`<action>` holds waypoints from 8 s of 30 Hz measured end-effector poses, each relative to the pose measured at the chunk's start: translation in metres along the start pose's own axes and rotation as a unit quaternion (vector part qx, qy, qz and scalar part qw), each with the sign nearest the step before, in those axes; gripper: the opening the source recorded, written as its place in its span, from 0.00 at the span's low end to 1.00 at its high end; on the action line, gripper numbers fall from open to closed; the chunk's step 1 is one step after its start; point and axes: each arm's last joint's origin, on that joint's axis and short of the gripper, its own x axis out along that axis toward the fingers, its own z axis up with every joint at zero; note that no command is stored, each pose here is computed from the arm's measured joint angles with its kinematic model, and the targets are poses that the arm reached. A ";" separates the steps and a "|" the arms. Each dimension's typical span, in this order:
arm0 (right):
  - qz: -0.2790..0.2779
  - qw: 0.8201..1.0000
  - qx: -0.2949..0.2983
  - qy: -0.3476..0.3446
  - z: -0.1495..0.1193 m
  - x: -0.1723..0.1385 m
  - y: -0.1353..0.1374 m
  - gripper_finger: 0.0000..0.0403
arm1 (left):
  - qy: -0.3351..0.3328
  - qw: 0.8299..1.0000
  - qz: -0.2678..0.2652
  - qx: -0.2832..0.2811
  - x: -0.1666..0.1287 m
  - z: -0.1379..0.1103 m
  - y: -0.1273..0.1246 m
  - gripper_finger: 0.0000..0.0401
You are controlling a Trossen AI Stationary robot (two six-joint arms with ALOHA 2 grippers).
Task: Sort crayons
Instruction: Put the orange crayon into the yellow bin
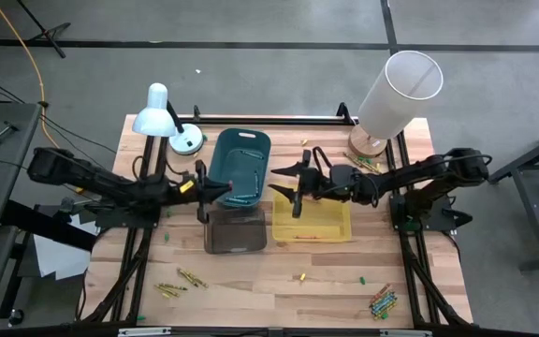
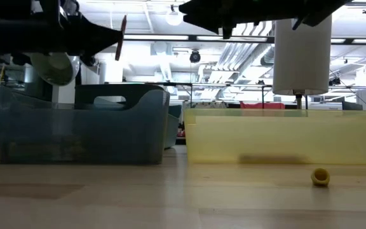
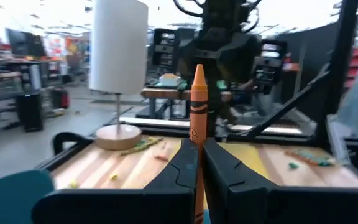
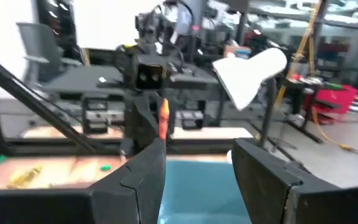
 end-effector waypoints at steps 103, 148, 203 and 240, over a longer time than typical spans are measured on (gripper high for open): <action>-0.045 0.814 0.069 0.575 -0.079 -0.009 0.046 0.04 | 0.020 1.000 -0.007 -0.009 -0.011 0.041 0.002 0.35; -0.267 0.739 0.108 0.609 0.041 -0.102 0.026 0.51 | 0.051 0.999 -0.006 -0.008 -0.011 0.035 0.002 0.35; 0.120 0.582 -0.148 0.791 -0.094 -0.211 0.227 0.51 | 0.040 0.999 -0.008 0.004 -0.011 0.037 0.002 0.35; 0.187 0.571 -0.149 0.785 -0.101 -0.184 0.218 0.08 | 0.040 0.999 -0.007 0.004 -0.011 0.037 0.002 0.35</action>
